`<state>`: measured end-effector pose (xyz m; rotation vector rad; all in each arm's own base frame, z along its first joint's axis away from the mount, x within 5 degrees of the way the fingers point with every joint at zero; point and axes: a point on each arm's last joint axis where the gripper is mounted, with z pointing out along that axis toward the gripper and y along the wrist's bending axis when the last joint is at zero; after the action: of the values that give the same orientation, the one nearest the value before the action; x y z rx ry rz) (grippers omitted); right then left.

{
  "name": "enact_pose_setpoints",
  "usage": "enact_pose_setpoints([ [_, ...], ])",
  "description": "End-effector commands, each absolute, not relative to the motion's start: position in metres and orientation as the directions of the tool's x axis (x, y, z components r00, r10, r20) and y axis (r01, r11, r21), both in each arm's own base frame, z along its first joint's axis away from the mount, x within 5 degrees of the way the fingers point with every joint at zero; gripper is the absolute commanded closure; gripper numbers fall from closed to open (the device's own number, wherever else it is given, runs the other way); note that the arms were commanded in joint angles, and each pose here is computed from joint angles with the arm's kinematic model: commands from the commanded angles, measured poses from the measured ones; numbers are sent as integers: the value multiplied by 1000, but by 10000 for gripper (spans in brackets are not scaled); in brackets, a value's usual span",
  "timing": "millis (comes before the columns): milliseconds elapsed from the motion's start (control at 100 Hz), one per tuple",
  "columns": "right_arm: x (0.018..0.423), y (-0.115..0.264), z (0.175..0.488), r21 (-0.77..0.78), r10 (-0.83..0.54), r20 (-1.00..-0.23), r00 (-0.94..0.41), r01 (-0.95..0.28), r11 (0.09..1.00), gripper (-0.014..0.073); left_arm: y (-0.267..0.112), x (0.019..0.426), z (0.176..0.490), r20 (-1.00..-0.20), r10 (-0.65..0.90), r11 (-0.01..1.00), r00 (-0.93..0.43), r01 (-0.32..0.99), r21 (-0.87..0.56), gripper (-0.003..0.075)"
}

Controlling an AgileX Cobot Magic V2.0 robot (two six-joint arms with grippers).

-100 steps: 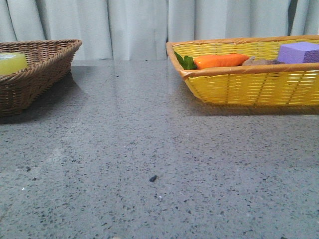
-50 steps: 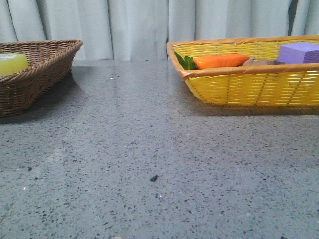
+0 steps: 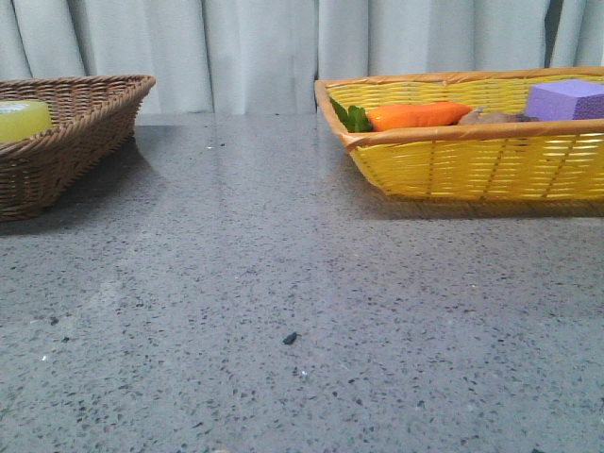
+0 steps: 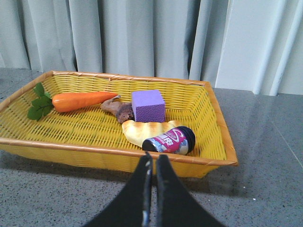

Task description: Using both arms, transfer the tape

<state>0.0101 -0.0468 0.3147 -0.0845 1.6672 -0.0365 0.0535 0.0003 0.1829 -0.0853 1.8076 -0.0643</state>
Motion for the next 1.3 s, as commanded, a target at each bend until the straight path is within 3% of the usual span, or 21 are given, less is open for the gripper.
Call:
enact_pose_setpoints([
  [0, 7, -49, 325, -92, -92, -996, -10, -23, 995, 661, 0, 53, 185, -981, -100, 995, -169, -13, -99, 741],
  [910, 7, -48, 324, -94, -94, -995, -13, -24, 995, 661, 0, 53, 185, -981, -100, 995, -169, -15, -99, 741],
  [1070, 14, -45, 311, -167, -166, -986, -34, 43, 985, 661, 0, 53, 185, -981, -100, 995, -169, -15, -99, 741],
  [1290, 27, -14, 299, -213, -202, -960, 196, -37, 976, 661, 0, 53, 185, -981, -100, 995, -169, -15, -99, 741],
])
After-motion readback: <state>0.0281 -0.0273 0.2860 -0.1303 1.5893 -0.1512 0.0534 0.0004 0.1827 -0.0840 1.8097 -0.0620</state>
